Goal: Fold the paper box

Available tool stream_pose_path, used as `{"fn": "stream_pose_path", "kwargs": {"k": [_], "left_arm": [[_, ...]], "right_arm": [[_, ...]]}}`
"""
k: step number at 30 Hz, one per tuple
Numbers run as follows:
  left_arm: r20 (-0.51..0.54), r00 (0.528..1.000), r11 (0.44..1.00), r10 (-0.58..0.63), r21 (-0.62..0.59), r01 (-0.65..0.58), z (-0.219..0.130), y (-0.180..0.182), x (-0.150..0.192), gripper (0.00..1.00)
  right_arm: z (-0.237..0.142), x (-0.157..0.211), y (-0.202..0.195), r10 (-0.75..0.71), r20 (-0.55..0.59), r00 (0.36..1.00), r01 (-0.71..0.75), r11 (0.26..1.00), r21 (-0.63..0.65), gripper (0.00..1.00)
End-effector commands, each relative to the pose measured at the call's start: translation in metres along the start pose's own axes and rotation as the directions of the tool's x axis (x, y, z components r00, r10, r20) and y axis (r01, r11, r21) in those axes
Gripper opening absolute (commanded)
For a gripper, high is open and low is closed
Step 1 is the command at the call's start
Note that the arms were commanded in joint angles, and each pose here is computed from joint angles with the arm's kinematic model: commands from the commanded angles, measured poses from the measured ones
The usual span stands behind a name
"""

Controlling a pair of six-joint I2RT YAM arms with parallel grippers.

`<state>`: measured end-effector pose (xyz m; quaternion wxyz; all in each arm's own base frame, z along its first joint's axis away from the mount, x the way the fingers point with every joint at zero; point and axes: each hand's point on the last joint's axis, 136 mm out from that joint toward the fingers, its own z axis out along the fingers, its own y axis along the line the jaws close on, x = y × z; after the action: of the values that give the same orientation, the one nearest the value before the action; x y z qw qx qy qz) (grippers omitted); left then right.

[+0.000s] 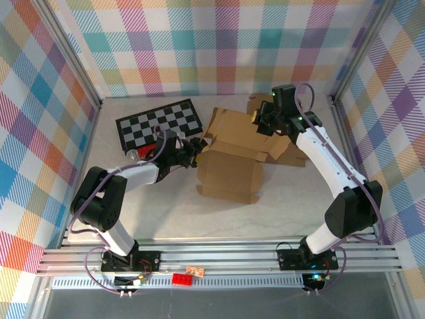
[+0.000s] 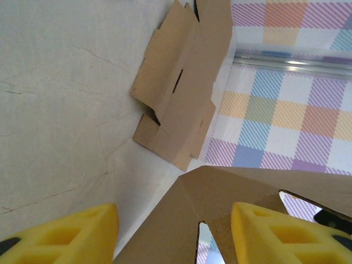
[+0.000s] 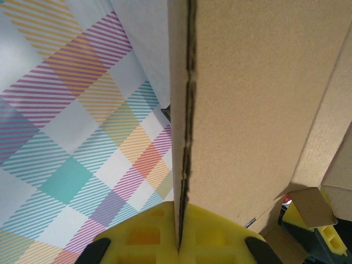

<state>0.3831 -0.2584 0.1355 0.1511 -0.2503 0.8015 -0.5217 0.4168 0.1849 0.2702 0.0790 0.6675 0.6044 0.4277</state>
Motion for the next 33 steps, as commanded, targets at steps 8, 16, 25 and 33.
{"fn": "stream_pose_path", "kwargs": {"k": [8, 16, 25, 33], "left_arm": [[-0.021, 0.994, 0.983, 0.104, -0.148, -0.106, -0.013, 0.013, 0.015, 0.57], [-0.036, 0.991, 0.876, 0.127, -0.464, -0.129, -0.081, 0.084, 0.039, 0.71], [0.043, 0.979, 0.781, 0.200, -0.610, -0.133, -0.164, 0.097, 0.027, 0.67], [0.178, 0.966, 0.785, 0.186, -0.619, -0.037, -0.200, 0.101, -0.025, 0.49]], "right_arm": [[-0.002, 0.006, -0.004, -0.012, -0.033, 0.999, 0.012, 1.000, 0.001, 0.00], [0.003, 0.009, -0.034, -0.184, 0.001, 0.983, 0.184, 0.983, 0.008, 0.00], [0.028, 0.053, -0.064, -0.350, -0.072, 0.934, 0.350, 0.937, -0.025, 0.00], [0.073, 0.108, -0.092, -0.563, -0.251, 0.787, 0.567, 0.821, -0.066, 0.00]]}}
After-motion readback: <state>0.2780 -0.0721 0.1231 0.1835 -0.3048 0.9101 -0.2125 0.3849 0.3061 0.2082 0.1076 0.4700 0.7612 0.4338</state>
